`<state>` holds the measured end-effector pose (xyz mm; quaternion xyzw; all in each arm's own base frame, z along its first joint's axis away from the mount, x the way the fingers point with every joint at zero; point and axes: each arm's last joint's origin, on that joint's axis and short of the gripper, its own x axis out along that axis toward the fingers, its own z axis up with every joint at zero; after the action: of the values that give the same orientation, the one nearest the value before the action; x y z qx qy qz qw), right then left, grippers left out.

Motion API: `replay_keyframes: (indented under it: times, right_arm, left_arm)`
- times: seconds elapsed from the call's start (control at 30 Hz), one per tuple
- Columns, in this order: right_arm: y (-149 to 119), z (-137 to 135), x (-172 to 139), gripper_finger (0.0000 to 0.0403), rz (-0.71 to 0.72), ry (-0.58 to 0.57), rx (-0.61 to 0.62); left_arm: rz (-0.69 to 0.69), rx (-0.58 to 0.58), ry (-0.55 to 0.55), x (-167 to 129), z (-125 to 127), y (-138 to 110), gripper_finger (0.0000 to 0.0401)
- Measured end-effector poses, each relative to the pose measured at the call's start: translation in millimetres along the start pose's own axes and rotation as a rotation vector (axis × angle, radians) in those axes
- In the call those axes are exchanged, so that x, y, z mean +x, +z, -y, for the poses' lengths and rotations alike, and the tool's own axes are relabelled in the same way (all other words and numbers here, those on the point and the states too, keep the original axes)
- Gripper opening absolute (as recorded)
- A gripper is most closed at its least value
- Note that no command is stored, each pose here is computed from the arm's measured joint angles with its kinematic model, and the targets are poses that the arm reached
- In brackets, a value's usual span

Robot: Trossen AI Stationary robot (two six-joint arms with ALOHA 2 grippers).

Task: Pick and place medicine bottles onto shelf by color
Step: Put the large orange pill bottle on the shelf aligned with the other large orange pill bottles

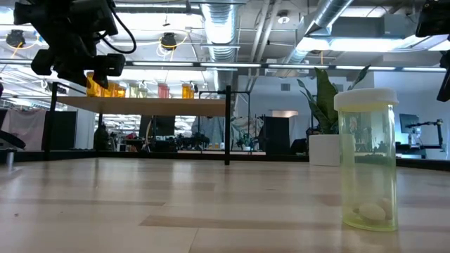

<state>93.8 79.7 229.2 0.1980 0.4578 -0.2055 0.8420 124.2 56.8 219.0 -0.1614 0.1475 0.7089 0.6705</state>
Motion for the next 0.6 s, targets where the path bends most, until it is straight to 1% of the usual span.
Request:
replay_keyframes:
  times: [0.47,0.6]
  right_arm:
    - [0.0,0.0,0.0,0.0226,0.000,0.000,0.000]
    - [0.0,0.0,0.0,0.0226,0.000,0.000,0.000]
  left_arm:
    - [-0.004,-0.025,0.000,0.1,-0.3,-0.6,0.0164]
    - [-0.003,-0.045,-0.002,-0.1,-0.2,-0.2,0.0181]
